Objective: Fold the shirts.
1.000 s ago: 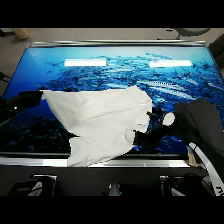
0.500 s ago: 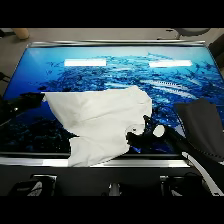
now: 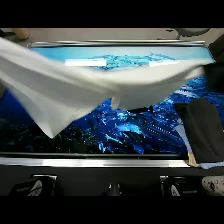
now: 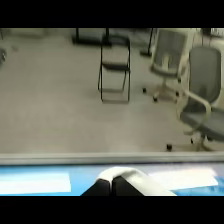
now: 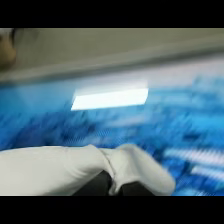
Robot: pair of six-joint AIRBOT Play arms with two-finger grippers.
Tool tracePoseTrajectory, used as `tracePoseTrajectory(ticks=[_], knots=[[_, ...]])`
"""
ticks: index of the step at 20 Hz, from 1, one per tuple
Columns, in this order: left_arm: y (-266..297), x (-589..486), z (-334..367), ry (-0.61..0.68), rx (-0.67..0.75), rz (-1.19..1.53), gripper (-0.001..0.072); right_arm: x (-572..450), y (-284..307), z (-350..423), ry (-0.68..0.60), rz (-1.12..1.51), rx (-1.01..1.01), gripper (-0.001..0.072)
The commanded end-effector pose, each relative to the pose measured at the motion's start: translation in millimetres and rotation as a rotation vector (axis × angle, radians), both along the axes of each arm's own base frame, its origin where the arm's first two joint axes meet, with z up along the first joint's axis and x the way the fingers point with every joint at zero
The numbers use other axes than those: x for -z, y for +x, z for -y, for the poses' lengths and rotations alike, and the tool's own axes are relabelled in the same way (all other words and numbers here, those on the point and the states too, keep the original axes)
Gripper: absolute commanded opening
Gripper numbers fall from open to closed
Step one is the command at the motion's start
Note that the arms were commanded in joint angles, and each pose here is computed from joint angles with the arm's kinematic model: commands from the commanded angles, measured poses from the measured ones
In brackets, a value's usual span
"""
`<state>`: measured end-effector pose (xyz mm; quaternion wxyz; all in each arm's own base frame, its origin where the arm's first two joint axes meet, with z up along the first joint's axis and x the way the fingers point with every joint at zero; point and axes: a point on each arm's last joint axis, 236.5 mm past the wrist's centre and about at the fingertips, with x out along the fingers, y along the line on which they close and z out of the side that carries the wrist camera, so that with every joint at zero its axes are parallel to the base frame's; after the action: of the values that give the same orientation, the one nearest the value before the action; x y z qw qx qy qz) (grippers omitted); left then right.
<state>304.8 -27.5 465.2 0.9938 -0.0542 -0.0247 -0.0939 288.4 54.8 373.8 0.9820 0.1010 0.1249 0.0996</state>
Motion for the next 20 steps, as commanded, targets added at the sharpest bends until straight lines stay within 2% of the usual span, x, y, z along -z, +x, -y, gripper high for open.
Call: tracePoseTrajectory(ticks=[1,5,9,12,15,18,20], knots=[[-79,-95,7,-0.019,-0.035,0.221,0.0028,-119,-124,59,-0.07,0.359,0.241,0.0018],[-95,-85,-3,0.058,-0.114,0.187,0.0028,-105,-120,78,-0.094,0.293,0.319,0.0018],[-67,-48,-15,0.054,-0.133,0.03,0.0028,-77,-63,85,-0.017,0.15,0.351,0.0018],[-9,-1,-29,0.025,-0.126,-0.121,0.0028,4,10,80,-0.019,-0.174,0.338,0.0018],[68,122,-33,-0.025,-0.065,-0.462,0.0028,141,79,58,-0.027,-0.626,0.256,0.0021],[123,266,-19,-0.071,-0.007,-0.766,0.0029,260,143,10,0.104,-0.867,0.104,0.0021],[148,342,-12,-0.09,0.009,-0.911,0.0029,315,177,-22,0.26,-0.944,0.045,0.0021]])
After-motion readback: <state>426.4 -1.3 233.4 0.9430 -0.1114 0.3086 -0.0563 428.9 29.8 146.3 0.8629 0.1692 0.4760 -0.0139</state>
